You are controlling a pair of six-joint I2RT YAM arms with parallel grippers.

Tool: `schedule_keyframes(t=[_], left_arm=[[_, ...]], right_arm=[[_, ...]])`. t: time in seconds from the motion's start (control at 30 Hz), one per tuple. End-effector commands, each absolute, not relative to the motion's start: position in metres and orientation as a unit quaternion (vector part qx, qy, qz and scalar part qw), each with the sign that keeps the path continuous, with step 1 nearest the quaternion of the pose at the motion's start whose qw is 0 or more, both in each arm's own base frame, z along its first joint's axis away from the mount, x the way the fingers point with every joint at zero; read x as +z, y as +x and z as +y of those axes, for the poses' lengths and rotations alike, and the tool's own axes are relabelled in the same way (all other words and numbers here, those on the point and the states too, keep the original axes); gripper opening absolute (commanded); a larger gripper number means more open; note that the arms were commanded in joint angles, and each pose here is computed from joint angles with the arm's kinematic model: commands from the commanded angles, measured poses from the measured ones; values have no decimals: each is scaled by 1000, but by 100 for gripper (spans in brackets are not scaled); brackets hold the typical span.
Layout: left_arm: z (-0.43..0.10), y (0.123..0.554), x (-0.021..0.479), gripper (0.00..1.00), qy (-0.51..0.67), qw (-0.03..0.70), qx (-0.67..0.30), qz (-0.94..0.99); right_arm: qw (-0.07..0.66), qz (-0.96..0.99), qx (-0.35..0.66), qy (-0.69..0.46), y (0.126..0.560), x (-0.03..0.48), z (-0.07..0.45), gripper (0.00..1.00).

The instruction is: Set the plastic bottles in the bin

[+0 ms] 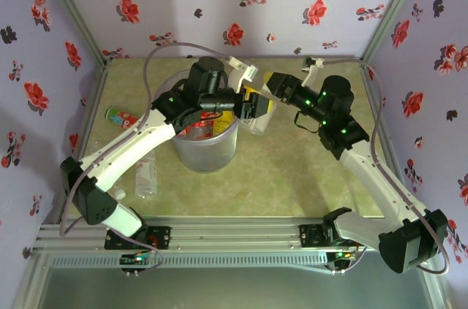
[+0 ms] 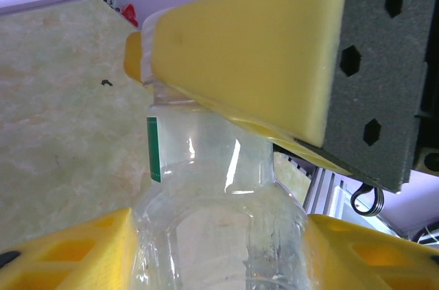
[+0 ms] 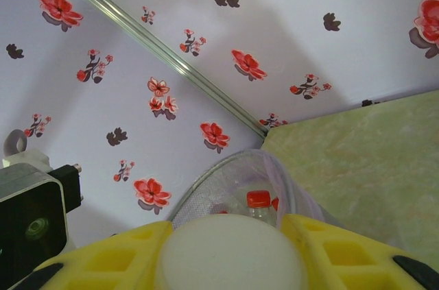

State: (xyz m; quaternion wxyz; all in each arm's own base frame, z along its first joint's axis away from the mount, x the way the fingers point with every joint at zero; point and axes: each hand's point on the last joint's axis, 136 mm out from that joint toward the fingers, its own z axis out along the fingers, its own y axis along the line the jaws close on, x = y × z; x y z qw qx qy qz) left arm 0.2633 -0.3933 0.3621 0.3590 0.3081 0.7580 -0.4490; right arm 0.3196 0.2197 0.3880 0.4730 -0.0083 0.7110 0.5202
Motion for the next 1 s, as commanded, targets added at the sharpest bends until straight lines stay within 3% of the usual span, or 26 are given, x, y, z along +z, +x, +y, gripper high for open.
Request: schedule_keyframes(t=[0.0,0.13,0.37,0.6,0.77,0.97], left_arm=[[-398,266,380,57,314,380,-459,739],[-396,273,385,56,306,389,-461,737],[-381,281,400,55,297,413,-457,730],[-345,295,435,43,289,459,-435,719],[-297,315,443,28,231,488,-392,745],[-216,343,398,7,85,464,-303,828]], right_arm=[[483,696,531,-30,314,407,222,63],[482,703,523,-24,314,406,218,99],[537,708,457,53,319,410,159,99],[580,724,299,223,312,368,69,99],[552,749,280,238,312,339,62,99],[532,774,251,235,311,313,59,99]])
